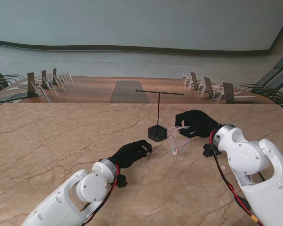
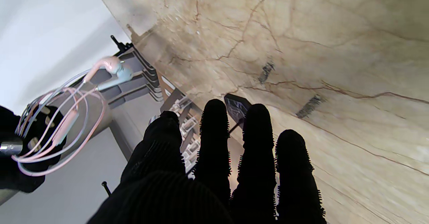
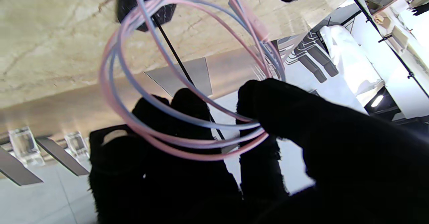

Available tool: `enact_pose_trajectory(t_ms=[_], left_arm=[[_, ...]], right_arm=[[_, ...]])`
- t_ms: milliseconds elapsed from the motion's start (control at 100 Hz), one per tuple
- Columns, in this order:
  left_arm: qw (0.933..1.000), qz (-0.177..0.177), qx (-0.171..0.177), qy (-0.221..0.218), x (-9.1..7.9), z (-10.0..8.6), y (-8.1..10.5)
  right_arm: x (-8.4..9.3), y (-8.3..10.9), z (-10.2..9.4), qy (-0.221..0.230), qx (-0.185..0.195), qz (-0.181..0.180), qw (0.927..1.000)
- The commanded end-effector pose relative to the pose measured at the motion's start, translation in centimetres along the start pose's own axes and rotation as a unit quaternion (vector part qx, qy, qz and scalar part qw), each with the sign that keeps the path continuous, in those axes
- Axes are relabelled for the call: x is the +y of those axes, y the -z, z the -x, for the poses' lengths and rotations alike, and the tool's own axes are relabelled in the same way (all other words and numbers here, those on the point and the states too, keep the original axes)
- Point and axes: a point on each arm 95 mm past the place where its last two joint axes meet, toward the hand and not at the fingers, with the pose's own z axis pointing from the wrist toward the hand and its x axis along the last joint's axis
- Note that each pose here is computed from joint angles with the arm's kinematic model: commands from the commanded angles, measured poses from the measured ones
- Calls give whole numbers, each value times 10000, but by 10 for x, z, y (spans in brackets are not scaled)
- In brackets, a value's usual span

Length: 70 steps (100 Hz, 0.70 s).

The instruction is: Take the wired earphone off the rack, coil the cable and place them on the table

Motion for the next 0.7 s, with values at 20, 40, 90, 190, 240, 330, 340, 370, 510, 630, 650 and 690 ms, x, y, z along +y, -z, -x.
enact_pose_trajectory(t_ms=[20, 40, 90, 190, 240, 330, 340, 370, 510, 630, 650, 690], left_arm=[[10000, -28, -74, 8, 2, 4, 4], [10000, -48, -83, 17, 2, 4, 4], [9999, -65, -111, 21, 2, 5, 5], [9998, -121, -141, 40, 2, 8, 6], [9998, -115, -163, 45, 2, 8, 6], [9997, -129, -181, 62, 2, 9, 6], [9997, -129, -182, 65, 2, 9, 6], [9997, -127, -185, 74, 2, 9, 6], [9996, -155, -206, 86, 3, 9, 7], [9996, -189, -217, 84, 3, 10, 8], [9995, -189, -219, 85, 3, 10, 8], [9995, -186, -226, 89, 4, 10, 8]], right_arm=[[-24, 1, 7, -163, -158, -237, 9995], [-28, 1, 7, -183, -182, -274, 9993], [-36, 1, 8, -226, -238, -369, 9988], [-52, 2, 7, -283, -341, -622, 9971], [-59, 3, 6, -304, -373, -771, 9959], [-70, 4, 3, -284, -391, -1007, 9937], [-71, 4, 2, -282, -393, -1030, 9935], [-73, 5, 1, -279, -394, -1085, 9929], [-84, 7, -2, -354, -453, -1282, 9901], [-92, 8, -2, -438, -572, -1446, 9869], [-93, 8, -1, -451, -596, -1465, 9864], [-96, 7, 1, -471, -648, -1496, 9855]])
